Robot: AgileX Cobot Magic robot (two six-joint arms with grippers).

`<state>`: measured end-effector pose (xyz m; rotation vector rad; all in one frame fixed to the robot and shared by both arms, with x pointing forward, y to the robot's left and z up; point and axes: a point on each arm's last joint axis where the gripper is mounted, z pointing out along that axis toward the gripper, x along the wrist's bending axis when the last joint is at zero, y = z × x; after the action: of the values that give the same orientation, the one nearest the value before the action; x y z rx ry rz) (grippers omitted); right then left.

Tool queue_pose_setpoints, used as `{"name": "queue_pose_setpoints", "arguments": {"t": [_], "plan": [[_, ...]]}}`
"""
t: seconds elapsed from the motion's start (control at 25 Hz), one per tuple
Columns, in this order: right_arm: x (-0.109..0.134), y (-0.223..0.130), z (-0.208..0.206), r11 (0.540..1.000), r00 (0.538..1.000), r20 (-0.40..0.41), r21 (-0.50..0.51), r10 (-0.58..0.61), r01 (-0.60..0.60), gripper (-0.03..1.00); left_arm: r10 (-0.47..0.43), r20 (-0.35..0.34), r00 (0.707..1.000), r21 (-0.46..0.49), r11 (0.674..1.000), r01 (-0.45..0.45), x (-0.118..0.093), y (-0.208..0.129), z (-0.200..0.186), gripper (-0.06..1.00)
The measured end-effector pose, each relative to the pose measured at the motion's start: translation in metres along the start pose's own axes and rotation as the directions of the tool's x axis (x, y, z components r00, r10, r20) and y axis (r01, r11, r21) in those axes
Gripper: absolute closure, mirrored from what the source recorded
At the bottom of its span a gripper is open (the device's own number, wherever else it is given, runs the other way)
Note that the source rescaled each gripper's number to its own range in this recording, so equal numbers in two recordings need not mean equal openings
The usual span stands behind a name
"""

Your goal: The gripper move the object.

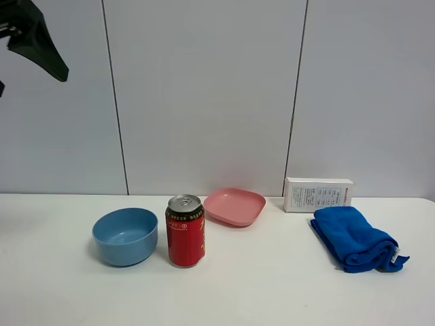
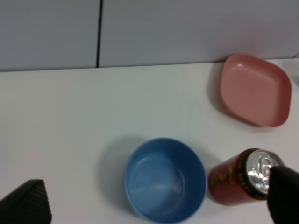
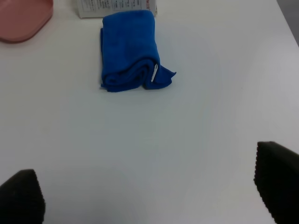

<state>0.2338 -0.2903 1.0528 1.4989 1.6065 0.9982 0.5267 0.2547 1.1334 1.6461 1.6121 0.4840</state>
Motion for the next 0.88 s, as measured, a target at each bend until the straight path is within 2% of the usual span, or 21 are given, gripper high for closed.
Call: {"name": "queue_pose_setpoints", "arguments": {"t": [0.16, 0.36, 0.88], "plan": [[0.000, 0.000, 0.000, 1.000, 1.000, 0.000, 0.000, 0.000, 0.000, -0.03, -0.006, -0.002, 1.000, 0.108, 0.994, 0.006, 0.003, 0.004, 0.039, 0.00], [0.000, 0.000, 0.000, 1.000, 1.000, 0.000, 0.000, 0.000, 0.000, -0.03, -0.024, -0.021, 0.999, 0.260, 0.965, 0.029, 0.013, -0.013, 0.083, 0.00], [0.000, 0.000, 0.000, 1.000, 1.000, 0.000, 0.000, 0.000, 0.000, -0.03, -0.031, -0.074, 0.997, 0.426, 0.903, 0.060, 0.039, -0.058, 0.177, 0.00]]}}
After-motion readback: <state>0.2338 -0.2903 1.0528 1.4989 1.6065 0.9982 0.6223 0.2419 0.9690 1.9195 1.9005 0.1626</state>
